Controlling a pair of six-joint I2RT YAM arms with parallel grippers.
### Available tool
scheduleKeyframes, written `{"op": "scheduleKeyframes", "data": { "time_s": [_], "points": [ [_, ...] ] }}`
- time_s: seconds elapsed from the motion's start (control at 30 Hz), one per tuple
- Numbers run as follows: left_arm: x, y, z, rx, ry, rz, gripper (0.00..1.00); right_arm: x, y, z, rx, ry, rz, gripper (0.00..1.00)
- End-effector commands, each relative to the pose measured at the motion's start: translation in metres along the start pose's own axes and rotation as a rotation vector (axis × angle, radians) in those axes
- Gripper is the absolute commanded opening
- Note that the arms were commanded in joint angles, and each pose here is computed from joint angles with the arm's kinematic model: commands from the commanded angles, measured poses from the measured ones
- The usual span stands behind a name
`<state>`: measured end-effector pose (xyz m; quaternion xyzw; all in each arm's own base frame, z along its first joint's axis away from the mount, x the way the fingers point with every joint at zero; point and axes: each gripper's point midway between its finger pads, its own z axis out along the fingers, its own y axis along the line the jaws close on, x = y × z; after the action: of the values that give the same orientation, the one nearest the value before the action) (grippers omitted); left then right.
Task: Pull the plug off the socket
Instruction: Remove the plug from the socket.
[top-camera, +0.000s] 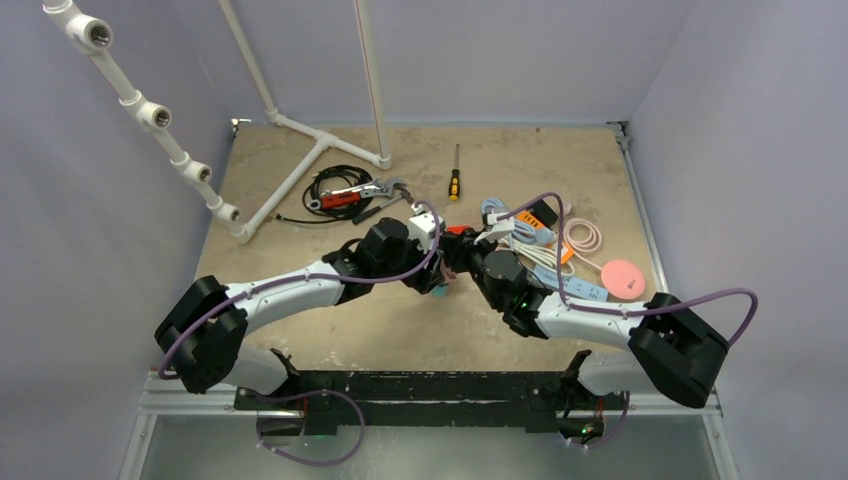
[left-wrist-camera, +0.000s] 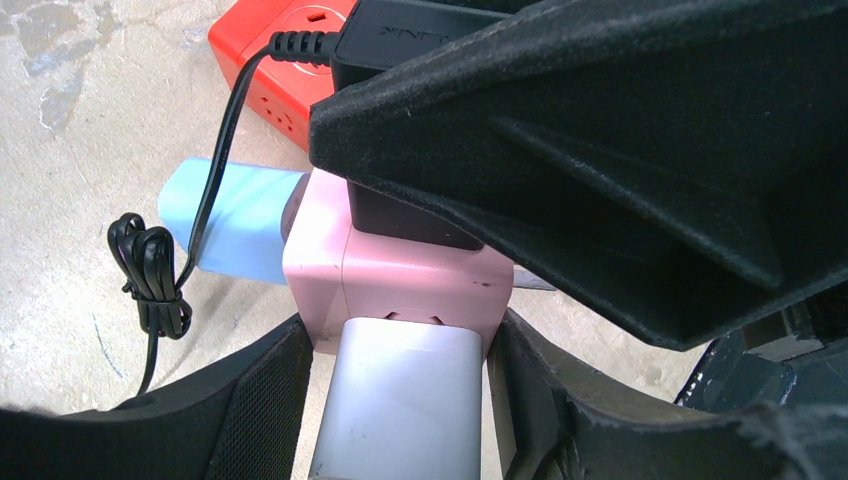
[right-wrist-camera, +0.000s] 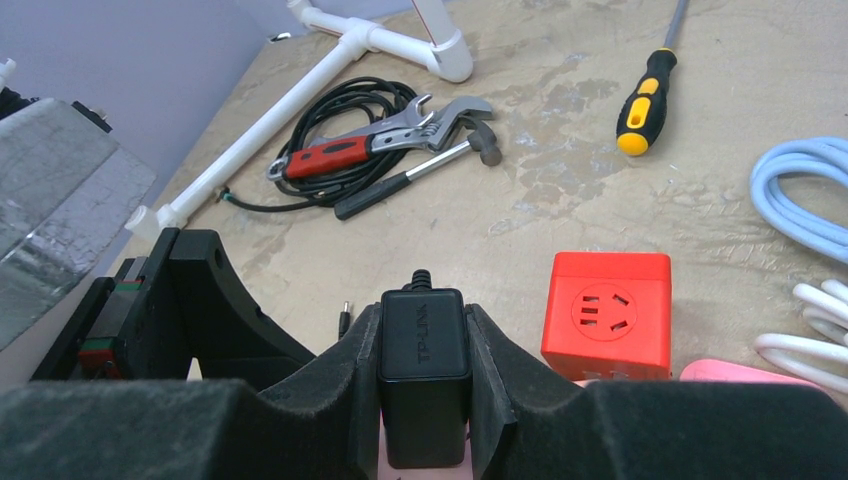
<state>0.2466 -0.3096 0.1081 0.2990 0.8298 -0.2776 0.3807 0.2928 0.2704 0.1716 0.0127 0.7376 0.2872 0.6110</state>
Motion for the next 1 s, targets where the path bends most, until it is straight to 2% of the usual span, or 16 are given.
{"op": "scheduleKeyframes", "data": {
  "time_s": [0.0,0.13,0.47,0.73,0.97],
  "points": [
    [-0.018,0.010,-0.004,-0.067,-0.051,0.013,0.33,-0.045,0.030,0.004,-0.048,-0.159,0.119,0.00],
    [-0.028,0.014,-0.011,-0.051,-0.094,-0.011,0.33,-0.037,0.037,0.001,-0.002,-0.159,0.082,0.00],
    [-0.031,0.021,-0.012,-0.046,-0.100,-0.040,0.33,-0.020,0.054,-0.003,0.028,-0.138,0.042,0.00],
    [-0.023,0.023,-0.007,-0.046,-0.074,-0.046,0.31,-0.028,0.057,-0.011,-0.048,-0.136,0.141,0.00],
    [-0.017,0.024,-0.003,-0.048,-0.056,-0.047,0.30,-0.032,0.034,-0.002,-0.092,-0.101,0.224,0.00]
  ]
}}
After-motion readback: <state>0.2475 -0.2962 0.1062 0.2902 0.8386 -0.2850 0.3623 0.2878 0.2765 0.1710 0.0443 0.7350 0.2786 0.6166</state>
